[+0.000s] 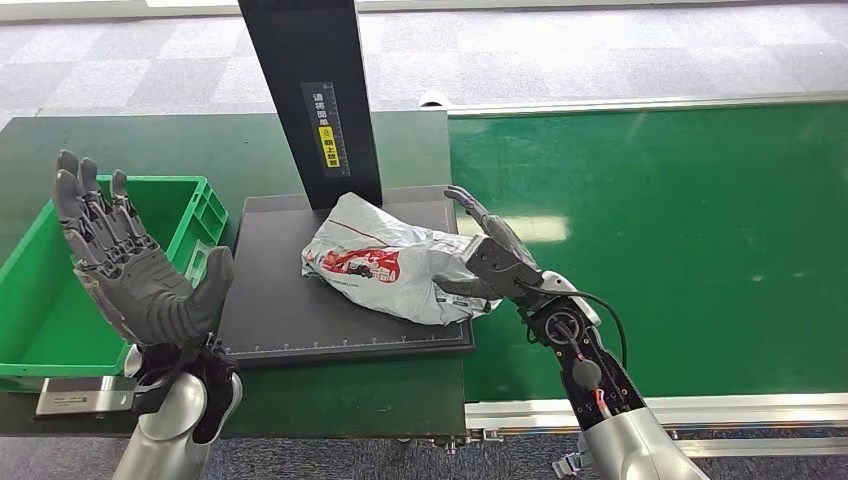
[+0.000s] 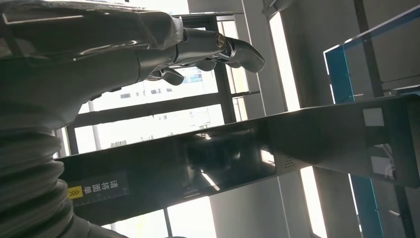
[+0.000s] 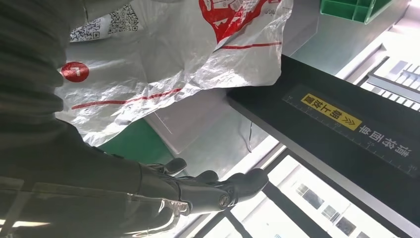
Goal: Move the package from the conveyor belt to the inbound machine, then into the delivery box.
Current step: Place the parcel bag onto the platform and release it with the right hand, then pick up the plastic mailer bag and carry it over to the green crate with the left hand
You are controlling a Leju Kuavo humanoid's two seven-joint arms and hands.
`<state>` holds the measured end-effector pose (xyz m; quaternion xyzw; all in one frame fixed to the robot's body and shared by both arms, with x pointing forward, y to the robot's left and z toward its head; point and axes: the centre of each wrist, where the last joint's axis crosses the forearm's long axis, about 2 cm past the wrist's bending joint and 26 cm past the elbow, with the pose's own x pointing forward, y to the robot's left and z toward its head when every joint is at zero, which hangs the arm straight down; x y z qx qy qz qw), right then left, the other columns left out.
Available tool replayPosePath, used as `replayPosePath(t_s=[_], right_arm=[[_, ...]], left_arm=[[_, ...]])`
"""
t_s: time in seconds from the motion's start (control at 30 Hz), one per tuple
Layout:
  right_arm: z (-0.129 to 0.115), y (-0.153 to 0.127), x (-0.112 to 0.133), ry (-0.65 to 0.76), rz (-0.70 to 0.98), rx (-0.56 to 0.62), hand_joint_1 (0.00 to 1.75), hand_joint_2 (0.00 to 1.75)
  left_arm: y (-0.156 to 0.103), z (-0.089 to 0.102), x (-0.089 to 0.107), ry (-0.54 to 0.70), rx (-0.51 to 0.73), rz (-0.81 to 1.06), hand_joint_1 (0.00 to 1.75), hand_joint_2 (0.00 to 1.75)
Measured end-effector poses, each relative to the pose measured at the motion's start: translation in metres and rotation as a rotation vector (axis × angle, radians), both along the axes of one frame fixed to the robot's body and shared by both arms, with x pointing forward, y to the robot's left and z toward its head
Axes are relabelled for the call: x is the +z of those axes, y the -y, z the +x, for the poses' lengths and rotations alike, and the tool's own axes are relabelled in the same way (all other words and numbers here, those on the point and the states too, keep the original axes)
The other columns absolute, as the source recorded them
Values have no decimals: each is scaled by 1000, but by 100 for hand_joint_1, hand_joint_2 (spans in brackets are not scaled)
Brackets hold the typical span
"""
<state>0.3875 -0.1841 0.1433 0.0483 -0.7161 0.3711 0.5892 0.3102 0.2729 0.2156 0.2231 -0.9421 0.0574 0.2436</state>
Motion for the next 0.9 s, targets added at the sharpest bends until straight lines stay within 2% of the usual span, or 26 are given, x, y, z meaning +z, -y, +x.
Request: replayPosePath(t_s=[0.2,0.33,0.43,0.57,0.7,0.9], right_arm=[[0,3,-4,30,21,-4,0,175],[-7,-1,12,243,120,-88,0,175],[-26,-2,41,490,250,-218,0,175],[-65,10,80,756,440,-372,0,175],[-98,24,102,859,542,-400,0,175],[-124,37,103,925,572,-415,0,175]], left_arm=[[6,-1,-1,-30,-51,48,0,175],[28,0,-6,-155,-119,219,0,175],[51,8,-19,-301,-167,358,0,175],[83,29,-38,-491,-269,499,0,175],[104,54,-51,-613,-341,558,0,175],[124,74,-60,-722,-376,599,0,175]])
